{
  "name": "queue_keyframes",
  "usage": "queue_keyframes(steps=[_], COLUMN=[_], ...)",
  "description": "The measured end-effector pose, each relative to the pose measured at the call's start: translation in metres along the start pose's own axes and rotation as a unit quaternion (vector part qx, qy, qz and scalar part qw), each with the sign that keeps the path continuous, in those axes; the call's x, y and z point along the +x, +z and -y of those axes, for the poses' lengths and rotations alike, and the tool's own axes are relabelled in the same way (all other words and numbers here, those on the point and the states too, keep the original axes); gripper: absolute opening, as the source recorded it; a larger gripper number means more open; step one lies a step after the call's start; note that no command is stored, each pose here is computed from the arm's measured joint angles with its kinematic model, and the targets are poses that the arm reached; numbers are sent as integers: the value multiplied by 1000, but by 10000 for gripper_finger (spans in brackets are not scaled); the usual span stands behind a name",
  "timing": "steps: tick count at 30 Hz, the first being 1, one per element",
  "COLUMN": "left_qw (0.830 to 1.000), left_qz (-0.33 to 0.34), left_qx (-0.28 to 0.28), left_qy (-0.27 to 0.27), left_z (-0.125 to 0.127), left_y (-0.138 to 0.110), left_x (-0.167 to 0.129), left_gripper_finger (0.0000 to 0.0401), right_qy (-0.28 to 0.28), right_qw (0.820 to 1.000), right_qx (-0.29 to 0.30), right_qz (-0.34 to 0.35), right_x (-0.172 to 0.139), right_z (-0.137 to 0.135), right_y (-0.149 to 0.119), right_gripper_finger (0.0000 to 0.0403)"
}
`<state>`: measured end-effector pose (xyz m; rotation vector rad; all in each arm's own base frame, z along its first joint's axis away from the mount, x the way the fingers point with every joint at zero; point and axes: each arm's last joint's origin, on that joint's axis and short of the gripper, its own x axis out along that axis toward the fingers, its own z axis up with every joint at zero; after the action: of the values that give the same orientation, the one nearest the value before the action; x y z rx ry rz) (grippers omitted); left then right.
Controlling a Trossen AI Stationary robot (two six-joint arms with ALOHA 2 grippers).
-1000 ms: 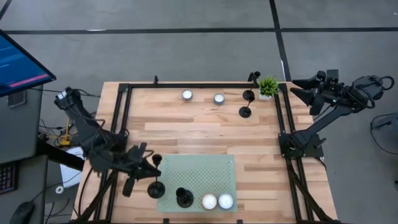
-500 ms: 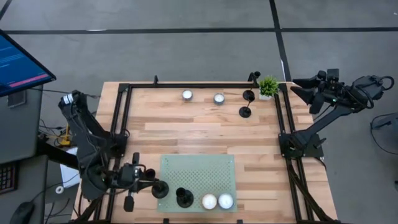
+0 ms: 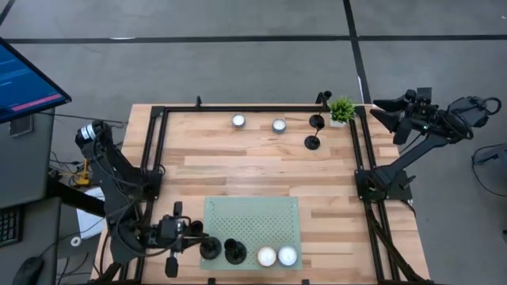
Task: Stock candles on shelf
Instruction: Put the black candle holder on the shelf
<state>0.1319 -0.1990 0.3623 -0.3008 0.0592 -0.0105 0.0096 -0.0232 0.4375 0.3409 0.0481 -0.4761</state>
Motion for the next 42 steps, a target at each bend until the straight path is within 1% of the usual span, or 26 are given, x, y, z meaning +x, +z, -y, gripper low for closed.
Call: queue_keyframes(steps=[3,7,16,25,32,42], left_qw=[1000,1000,999,1000,1000,1000], left_qz=[5,3,0,-9,-7,-8], left_qx=[-12,-11,-31,-16,-7,2], left_qy=[-3,-8,-17,-9,-5,-4], left_z=[1,2,3,9,10,10], left_y=[2,1,1,-12,-13,-14], left_x=[0,0,1,7,8,8], left_gripper_finger=[14,14,14,14,15,45], right_qy=[0,0,-1,-1,-1,-1], right_qw=[1000,1000,1000,1000,1000,1000], right_qx=[-1,-2,-4,-4,-3,-3], right_qz=[-1,-1,-2,-2,-2,-2], right_x=[0,0,0,0,0,0], right_z=[0,0,0,0,0,0], right_y=[0,0,-1,-1,-1,-1], right_gripper_finger=[228,228,228,228,228,228])
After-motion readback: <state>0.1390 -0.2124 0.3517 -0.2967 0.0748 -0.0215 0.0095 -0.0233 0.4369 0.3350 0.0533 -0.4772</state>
